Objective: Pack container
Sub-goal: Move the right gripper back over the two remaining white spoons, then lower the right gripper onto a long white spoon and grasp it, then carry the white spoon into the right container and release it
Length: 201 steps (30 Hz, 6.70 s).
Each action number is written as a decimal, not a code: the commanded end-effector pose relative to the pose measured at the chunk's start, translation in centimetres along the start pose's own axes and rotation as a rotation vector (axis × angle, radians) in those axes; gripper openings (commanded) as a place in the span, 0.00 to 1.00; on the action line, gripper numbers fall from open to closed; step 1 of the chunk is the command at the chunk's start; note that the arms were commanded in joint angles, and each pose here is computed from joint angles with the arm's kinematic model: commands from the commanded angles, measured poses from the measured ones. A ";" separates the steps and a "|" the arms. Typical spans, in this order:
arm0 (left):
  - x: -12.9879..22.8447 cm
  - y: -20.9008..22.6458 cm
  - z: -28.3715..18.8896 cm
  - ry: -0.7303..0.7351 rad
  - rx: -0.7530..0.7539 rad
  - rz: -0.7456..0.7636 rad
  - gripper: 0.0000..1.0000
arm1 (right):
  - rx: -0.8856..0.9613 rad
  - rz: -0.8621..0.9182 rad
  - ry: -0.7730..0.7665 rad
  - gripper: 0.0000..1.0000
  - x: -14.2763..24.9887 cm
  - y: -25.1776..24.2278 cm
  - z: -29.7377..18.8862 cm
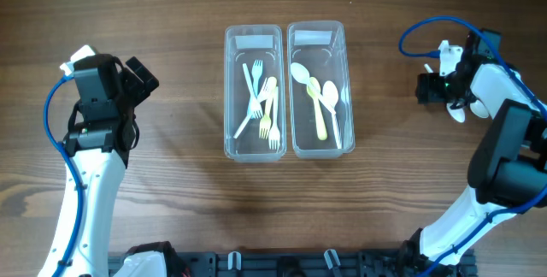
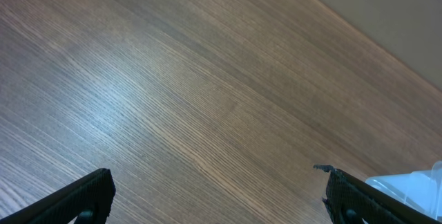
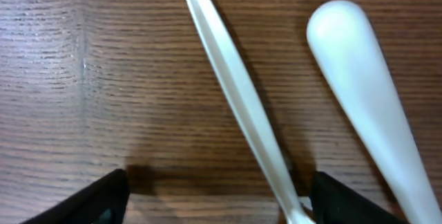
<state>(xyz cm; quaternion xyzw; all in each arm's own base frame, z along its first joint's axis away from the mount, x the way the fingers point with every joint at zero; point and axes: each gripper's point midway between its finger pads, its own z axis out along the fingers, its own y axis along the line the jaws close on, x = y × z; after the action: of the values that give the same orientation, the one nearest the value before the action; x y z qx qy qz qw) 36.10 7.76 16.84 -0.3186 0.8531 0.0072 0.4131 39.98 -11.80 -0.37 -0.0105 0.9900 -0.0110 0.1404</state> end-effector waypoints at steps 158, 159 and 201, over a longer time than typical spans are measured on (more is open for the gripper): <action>-0.4 0.3 -0.2 -0.015 -0.010 0.011 1.00 | -0.441 0.220 -0.162 0.04 -2.5 9.9 -11.9; -0.4 0.3 -0.2 -0.015 -0.010 0.011 1.00 | -0.467 0.202 -0.175 0.04 -2.7 10.7 -12.6; -0.4 0.3 -0.2 -0.015 -0.010 0.011 1.00 | 0.060 -0.216 -0.327 0.84 -5.0 19.0 -15.1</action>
<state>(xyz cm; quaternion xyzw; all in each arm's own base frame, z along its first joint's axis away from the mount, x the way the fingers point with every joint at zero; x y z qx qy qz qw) 36.10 7.76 16.84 -0.3186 0.8531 0.0072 0.4131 38.82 14.79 13.82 -0.1477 0.9451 0.1250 0.2634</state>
